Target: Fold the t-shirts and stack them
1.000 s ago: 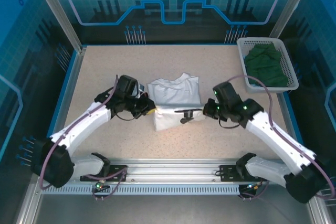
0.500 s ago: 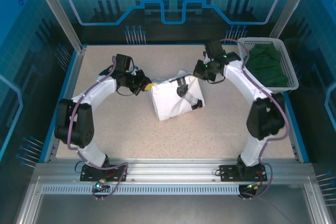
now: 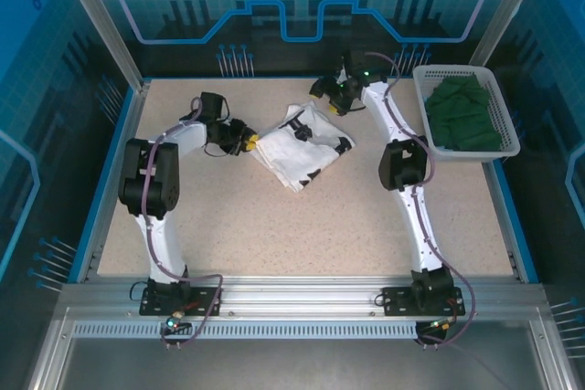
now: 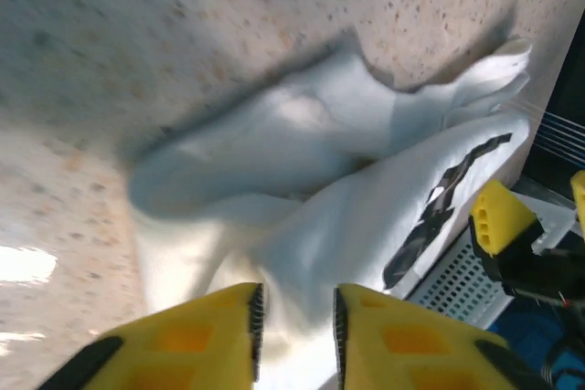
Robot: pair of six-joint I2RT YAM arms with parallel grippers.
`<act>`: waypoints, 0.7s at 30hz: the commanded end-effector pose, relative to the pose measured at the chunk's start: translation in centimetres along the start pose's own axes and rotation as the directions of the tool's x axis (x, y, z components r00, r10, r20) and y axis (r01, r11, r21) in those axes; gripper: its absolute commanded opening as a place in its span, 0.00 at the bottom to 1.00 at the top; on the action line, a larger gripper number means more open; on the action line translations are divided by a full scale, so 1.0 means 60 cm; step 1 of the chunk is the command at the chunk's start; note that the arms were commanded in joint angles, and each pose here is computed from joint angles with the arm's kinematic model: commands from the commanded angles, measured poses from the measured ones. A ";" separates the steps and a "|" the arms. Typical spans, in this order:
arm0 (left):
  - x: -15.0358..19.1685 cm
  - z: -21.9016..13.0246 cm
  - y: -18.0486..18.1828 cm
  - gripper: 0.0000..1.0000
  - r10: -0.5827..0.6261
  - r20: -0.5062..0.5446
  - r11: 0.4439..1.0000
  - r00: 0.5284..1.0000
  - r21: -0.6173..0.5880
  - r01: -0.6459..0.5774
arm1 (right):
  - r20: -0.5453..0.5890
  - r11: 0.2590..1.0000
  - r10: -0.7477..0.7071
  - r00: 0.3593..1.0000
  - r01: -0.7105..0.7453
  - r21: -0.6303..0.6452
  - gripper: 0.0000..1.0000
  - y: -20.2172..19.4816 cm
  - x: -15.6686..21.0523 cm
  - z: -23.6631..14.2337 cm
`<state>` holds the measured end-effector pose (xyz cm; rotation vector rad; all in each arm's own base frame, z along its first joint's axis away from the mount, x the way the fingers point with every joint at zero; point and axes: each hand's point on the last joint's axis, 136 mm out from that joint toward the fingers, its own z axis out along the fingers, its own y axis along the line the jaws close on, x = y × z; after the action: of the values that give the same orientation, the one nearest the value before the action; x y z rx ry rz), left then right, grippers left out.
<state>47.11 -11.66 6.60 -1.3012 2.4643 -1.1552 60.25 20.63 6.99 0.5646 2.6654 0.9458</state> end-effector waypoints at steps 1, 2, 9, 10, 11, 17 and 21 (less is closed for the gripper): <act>-0.008 -0.060 -0.037 0.39 0.036 0.128 0.998 0.991 0.050 -0.043 | 0.018 0.999 -0.012 1.000 0.013 -0.048 0.81 0.028 -0.016 -0.077; -0.007 -0.075 -0.036 0.45 0.049 0.161 0.998 0.986 0.037 -0.056 | 0.024 0.999 -0.033 0.999 0.034 -0.030 0.80 0.029 -0.011 -0.095; 0.072 -0.125 -0.075 0.54 0.215 0.277 0.975 0.936 -0.009 -0.221 | 0.036 0.991 -0.110 0.993 0.107 0.075 0.69 -0.025 0.060 -0.152; 0.095 -0.114 -0.087 0.52 0.248 0.247 0.968 0.937 -0.015 -0.252 | 0.021 0.992 -0.105 0.994 0.104 0.069 0.66 -0.032 0.070 -0.148; 0.119 -0.098 -0.095 0.50 0.276 0.210 0.960 0.938 -0.020 -0.278 | -0.001 0.993 -0.104 0.995 0.104 0.057 0.62 -0.038 0.081 -0.141; 0.234 0.007 -0.110 0.47 0.407 0.068 0.914 0.911 -0.023 -0.406 | -0.077 0.985 -0.112 0.991 0.121 0.124 0.57 -0.091 0.125 -0.105; 0.250 0.078 -0.080 0.46 0.410 -0.005 0.911 0.912 -0.051 -0.409 | -0.118 0.982 -0.111 0.987 0.127 0.140 0.57 -0.115 0.146 -0.081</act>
<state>42.31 -26.71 12.07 -0.7495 2.5639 -1.0049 49.30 16.09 7.09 0.4556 2.8169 0.7920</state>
